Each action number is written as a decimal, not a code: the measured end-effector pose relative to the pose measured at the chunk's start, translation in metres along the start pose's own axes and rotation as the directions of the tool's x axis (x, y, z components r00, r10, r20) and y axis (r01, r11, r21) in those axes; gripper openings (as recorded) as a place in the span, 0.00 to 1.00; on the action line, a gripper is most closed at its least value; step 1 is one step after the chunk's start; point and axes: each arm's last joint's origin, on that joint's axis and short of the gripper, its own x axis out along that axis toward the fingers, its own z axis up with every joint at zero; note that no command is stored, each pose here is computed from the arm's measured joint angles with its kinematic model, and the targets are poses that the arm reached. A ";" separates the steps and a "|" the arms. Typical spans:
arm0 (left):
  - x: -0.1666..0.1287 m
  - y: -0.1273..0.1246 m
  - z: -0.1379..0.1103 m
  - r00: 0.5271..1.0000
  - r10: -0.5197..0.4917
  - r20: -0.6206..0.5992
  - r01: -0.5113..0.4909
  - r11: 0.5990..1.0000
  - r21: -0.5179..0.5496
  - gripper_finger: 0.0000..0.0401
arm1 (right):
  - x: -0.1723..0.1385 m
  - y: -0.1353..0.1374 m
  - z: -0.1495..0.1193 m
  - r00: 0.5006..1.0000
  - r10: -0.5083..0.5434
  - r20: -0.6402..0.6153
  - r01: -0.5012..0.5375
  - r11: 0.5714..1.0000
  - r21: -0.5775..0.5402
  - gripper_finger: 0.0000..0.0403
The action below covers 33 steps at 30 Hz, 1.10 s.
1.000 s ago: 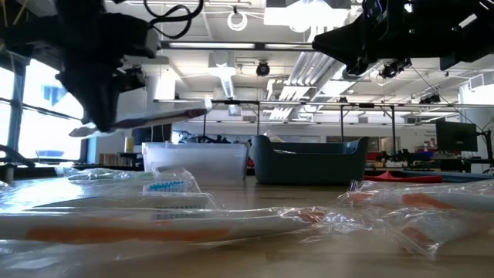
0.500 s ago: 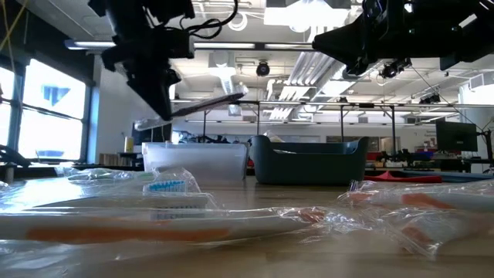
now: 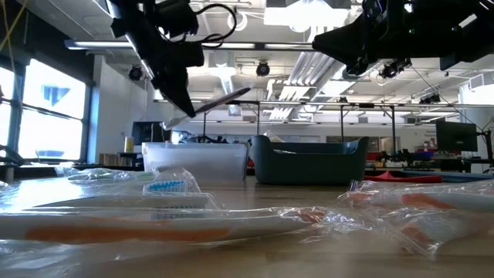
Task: Pick & Place Toothbrushes
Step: Put the purple toothbrush into the transparent bin
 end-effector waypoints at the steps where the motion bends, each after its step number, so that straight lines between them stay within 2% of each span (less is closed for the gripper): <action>1: 0.000 0.003 0.000 1.000 0.001 0.000 -0.001 1.000 -0.020 0.02 | 0.000 0.000 0.000 1.000 0.000 0.000 0.000 1.000 0.000 0.22; 6: 0.003 0.012 -0.001 1.000 0.020 -0.003 -0.020 0.998 -0.062 0.02 | 0.000 0.000 0.000 1.000 0.000 0.000 0.000 1.000 0.000 0.22; 10: 0.017 0.013 0.001 1.000 0.002 -0.004 -0.002 0.997 -0.080 0.02 | 0.000 0.000 0.000 1.000 0.000 -0.001 0.000 1.000 0.000 0.22; 21: 0.062 0.019 -0.016 0.984 -0.020 -0.177 -0.012 0.984 -0.180 0.02 | 0.000 0.000 -0.001 1.000 0.000 -0.006 0.000 1.000 0.000 0.22; 33: 0.068 0.019 -0.023 0.969 -0.044 -0.244 -0.017 0.970 -0.243 0.02 | 0.000 0.000 -0.001 1.000 -0.005 -0.006 0.005 1.000 0.000 0.22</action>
